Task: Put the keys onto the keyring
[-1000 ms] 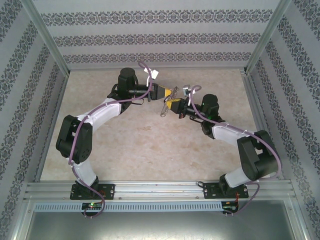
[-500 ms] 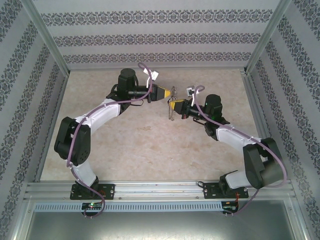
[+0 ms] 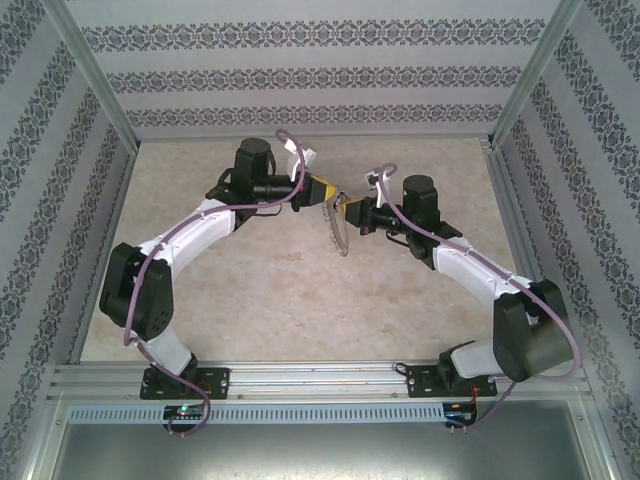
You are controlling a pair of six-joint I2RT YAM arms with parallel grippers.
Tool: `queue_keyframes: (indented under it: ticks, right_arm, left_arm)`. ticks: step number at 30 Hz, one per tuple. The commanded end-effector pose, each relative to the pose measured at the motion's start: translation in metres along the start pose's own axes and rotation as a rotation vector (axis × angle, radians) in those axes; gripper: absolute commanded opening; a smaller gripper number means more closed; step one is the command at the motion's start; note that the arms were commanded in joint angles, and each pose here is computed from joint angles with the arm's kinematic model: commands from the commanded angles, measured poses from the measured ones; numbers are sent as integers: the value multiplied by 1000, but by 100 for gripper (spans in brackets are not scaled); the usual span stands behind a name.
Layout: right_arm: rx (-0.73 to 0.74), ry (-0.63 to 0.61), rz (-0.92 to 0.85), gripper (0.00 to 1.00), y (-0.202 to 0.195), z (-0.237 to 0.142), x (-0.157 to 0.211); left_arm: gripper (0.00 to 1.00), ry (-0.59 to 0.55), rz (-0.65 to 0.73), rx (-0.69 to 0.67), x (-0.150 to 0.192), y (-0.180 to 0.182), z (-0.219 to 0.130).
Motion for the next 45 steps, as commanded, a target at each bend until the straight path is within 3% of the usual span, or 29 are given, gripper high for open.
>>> queue_keyframes:
  ticks: [1, 16, 45]
  right_arm:
    - [63, 77, 4, 0, -6, -2, 7]
    - [101, 133, -49, 0, -1, -3, -4]
    - [121, 129, -118, 0, 3, -11, -29]
  left_arm:
    - [0, -43, 133, -2, -18, -27, -12]
    - [0, -4, 218, -126, -9, -21, -10]
    - [0, 30, 221, -114, 0, -21, -1]
Point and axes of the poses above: each hand's point on the last joint's axis, 136 mm out from that joint toward the fingers, its own z axis out along the fingers, its own y axis along the line the jaws close on, x = y × z, the point moved 2 cm from there along -z, back along the fingers, and after that the axes turned 10 degrees about -z, right-handed, at the moved point
